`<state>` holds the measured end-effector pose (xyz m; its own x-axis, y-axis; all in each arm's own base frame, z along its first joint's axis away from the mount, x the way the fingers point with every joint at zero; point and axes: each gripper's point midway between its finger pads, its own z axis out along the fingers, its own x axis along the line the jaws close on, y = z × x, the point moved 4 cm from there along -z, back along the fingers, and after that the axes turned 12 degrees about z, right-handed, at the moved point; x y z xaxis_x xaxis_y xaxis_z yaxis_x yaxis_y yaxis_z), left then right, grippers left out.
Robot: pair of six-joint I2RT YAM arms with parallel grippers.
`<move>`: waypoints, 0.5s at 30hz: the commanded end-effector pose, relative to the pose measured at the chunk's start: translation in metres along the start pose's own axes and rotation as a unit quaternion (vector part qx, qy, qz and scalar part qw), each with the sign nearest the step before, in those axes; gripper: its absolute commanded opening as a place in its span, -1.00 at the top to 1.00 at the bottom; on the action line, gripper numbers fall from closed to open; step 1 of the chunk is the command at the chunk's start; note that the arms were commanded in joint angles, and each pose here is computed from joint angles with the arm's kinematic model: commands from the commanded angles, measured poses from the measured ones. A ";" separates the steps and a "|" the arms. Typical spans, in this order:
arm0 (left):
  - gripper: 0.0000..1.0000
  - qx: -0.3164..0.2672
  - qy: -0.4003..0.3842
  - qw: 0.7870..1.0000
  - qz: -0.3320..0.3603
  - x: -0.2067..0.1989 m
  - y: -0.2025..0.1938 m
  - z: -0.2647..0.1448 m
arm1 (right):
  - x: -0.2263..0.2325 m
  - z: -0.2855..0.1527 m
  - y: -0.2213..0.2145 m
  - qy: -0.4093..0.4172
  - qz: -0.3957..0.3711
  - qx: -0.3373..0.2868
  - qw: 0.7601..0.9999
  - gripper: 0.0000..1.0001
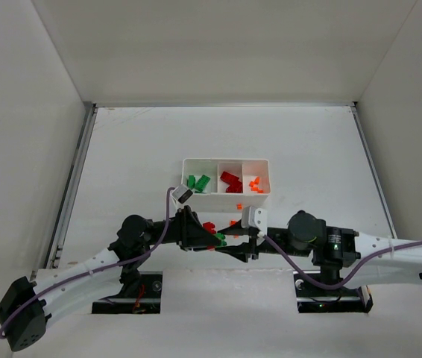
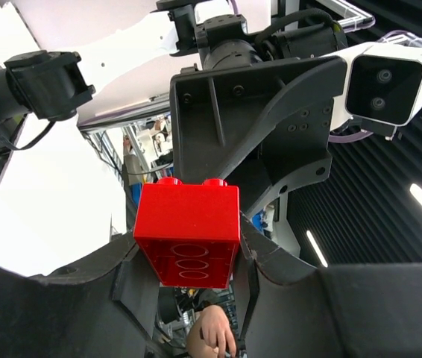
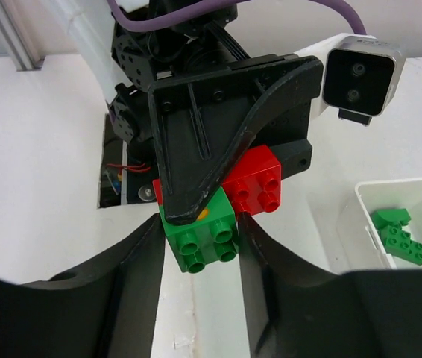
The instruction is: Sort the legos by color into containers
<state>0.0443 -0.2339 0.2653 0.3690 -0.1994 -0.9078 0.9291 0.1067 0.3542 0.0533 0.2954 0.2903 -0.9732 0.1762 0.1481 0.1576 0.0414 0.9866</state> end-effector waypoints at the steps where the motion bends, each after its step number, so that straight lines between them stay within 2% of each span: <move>1: 0.35 -0.007 -0.039 0.998 0.038 -0.020 0.005 0.000 | 0.008 -0.002 0.035 0.020 0.007 -0.057 0.998 0.15; 7: 0.31 -0.012 -0.037 0.998 0.039 -0.018 0.005 -0.001 | 0.010 -0.009 0.035 0.032 0.022 -0.059 0.997 0.38; 11: 0.01 -0.029 -0.030 0.998 0.036 -0.016 0.010 -0.002 | 0.009 -0.010 0.030 0.031 0.031 -0.055 0.998 0.43; 15: -0.11 -0.039 -0.025 0.998 0.035 -0.013 0.013 -0.003 | 0.004 -0.013 0.025 0.019 0.032 -0.051 0.998 0.43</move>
<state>0.0517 -0.2311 0.2695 0.3816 -0.1979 -0.9029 0.9215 0.1574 0.3550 0.0499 0.2872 0.3020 -0.9695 0.1484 0.1951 0.1965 -0.0051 0.9805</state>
